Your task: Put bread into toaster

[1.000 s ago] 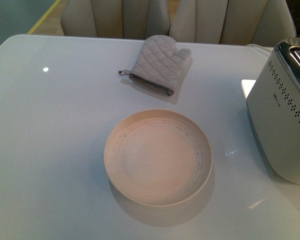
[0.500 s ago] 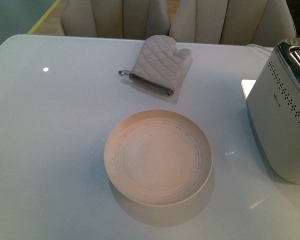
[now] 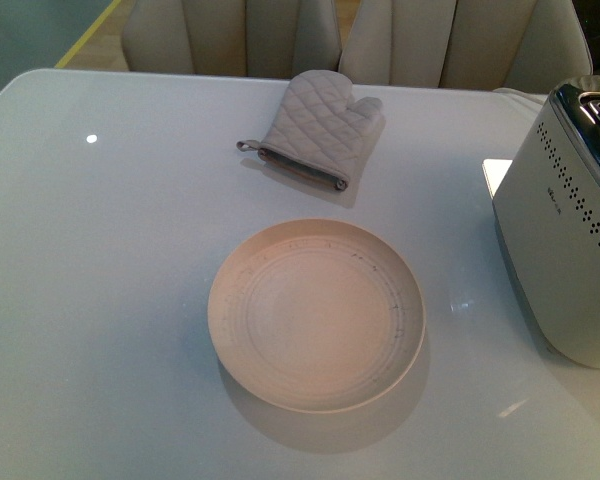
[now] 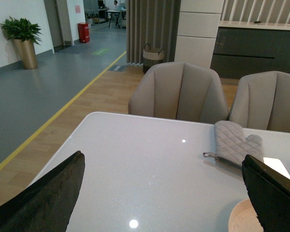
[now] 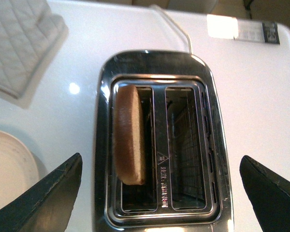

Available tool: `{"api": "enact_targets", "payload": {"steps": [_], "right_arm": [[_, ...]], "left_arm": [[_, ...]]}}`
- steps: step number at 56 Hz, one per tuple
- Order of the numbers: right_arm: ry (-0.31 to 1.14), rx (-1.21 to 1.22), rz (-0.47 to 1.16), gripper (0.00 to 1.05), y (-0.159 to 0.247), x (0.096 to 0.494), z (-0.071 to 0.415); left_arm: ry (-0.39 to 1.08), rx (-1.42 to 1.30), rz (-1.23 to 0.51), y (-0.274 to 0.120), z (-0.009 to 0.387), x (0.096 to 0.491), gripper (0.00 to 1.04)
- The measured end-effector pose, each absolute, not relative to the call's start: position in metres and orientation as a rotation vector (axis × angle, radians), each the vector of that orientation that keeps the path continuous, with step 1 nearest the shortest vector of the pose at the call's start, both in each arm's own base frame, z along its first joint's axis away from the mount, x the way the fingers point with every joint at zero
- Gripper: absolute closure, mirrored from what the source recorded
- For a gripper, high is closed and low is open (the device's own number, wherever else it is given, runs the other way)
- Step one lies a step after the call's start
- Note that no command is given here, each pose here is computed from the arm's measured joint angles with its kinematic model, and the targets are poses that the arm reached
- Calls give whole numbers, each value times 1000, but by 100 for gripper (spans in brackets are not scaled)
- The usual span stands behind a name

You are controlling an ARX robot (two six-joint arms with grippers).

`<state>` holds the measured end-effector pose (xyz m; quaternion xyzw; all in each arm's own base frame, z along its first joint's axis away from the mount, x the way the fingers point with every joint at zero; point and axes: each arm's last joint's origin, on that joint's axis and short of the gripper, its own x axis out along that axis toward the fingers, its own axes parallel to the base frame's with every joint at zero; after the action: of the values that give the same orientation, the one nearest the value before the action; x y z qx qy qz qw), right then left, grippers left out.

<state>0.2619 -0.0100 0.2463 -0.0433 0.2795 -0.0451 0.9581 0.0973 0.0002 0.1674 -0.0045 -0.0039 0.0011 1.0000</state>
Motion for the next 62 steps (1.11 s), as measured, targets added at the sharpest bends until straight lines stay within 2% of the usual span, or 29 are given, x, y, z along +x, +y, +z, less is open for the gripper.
{"api": "enact_targets", "payload": {"steps": [11, 16, 20, 25, 34, 41, 62], "right_arm": [[361, -38, -129, 9, -16, 212, 261], [129, -10, -24, 24, -15, 204, 255], [34, -13, -1, 36, -12, 196, 243], [11, -12, -26, 50, -9, 186, 231], [12, -11, -2, 83, -1, 167, 210], [7, -13, -4, 103, -1, 158, 201], [9, -7, -3, 103, 0, 137, 183]], "left_arm": [[-8, -9, 2, 0, 167, 97, 7], [-9, -9, 2, 0, 167, 97, 7], [-8, -9, 2, 0, 167, 97, 7], [-8, -9, 2, 0, 167, 97, 7], [-8, -9, 2, 0, 167, 97, 7], [-8, -9, 2, 0, 167, 97, 7], [-8, -9, 2, 0, 167, 97, 7]]}}
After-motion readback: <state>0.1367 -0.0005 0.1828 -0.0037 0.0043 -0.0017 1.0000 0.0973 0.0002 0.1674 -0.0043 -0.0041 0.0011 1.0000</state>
